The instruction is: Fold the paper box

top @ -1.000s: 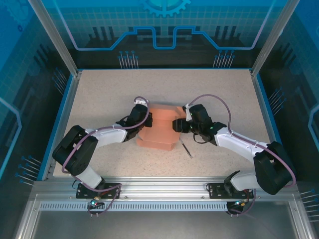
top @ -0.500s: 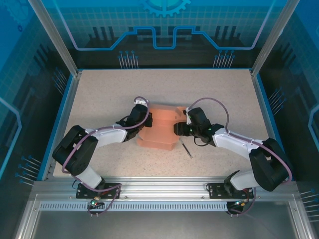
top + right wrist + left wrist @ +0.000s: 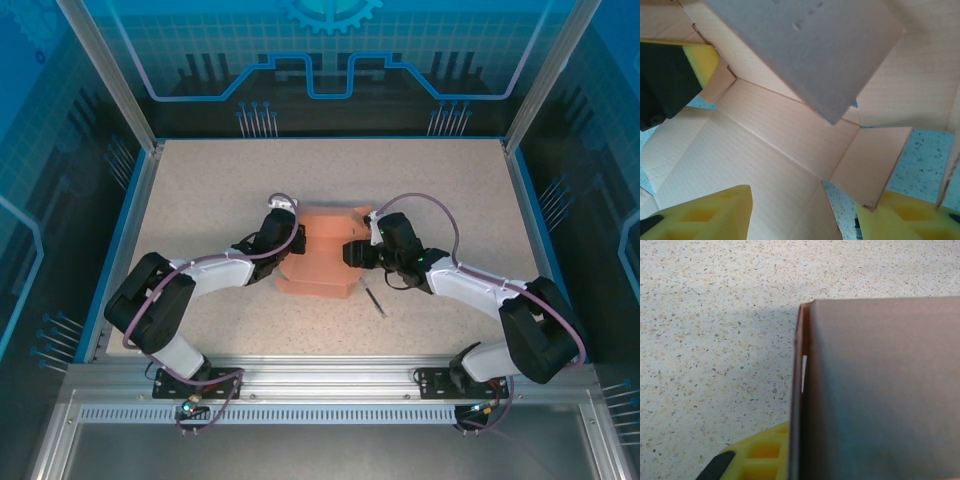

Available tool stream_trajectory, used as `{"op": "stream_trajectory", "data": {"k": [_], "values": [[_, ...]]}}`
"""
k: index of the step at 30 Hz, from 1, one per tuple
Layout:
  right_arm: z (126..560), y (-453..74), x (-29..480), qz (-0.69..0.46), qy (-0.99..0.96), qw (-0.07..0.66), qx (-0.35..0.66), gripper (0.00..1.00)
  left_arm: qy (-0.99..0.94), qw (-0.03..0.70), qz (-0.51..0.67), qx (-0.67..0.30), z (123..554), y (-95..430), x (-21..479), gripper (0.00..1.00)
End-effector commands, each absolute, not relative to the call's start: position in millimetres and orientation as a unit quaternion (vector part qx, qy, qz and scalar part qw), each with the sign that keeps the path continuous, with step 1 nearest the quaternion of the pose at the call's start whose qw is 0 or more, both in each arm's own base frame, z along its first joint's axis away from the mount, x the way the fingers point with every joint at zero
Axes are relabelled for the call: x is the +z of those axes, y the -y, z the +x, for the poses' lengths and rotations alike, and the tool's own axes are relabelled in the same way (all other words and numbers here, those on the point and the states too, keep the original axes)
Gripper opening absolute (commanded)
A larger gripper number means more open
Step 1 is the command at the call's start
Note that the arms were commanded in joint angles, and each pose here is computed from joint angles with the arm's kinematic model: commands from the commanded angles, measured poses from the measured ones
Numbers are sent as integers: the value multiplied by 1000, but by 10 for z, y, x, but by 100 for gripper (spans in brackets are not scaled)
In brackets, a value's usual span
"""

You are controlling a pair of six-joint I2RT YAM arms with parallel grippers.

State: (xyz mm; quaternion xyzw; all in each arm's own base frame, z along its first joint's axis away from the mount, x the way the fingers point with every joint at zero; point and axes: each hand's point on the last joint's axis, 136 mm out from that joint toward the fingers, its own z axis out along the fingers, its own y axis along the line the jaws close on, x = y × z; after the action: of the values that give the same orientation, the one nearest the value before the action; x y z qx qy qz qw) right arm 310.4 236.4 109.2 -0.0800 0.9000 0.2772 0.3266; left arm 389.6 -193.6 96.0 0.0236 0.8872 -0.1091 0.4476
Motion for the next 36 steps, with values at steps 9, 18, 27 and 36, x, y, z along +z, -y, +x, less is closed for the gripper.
{"op": "stream_trajectory", "data": {"k": [9,18,27,36], "values": [[3210,-2540,1377,-111,-881,367,279,54,-876,462,26,-137,3906,2049,1158,0],[3255,-2523,1380,-129,-884,372,254,54,-877,460,27,-134,3904,2046,1136,0],[3279,-2637,1368,-165,-878,374,249,51,-878,458,29,-136,3916,2071,1136,0],[3262,-2745,1188,-198,-884,351,237,49,-879,456,32,-136,3922,2081,1134,0]]}}
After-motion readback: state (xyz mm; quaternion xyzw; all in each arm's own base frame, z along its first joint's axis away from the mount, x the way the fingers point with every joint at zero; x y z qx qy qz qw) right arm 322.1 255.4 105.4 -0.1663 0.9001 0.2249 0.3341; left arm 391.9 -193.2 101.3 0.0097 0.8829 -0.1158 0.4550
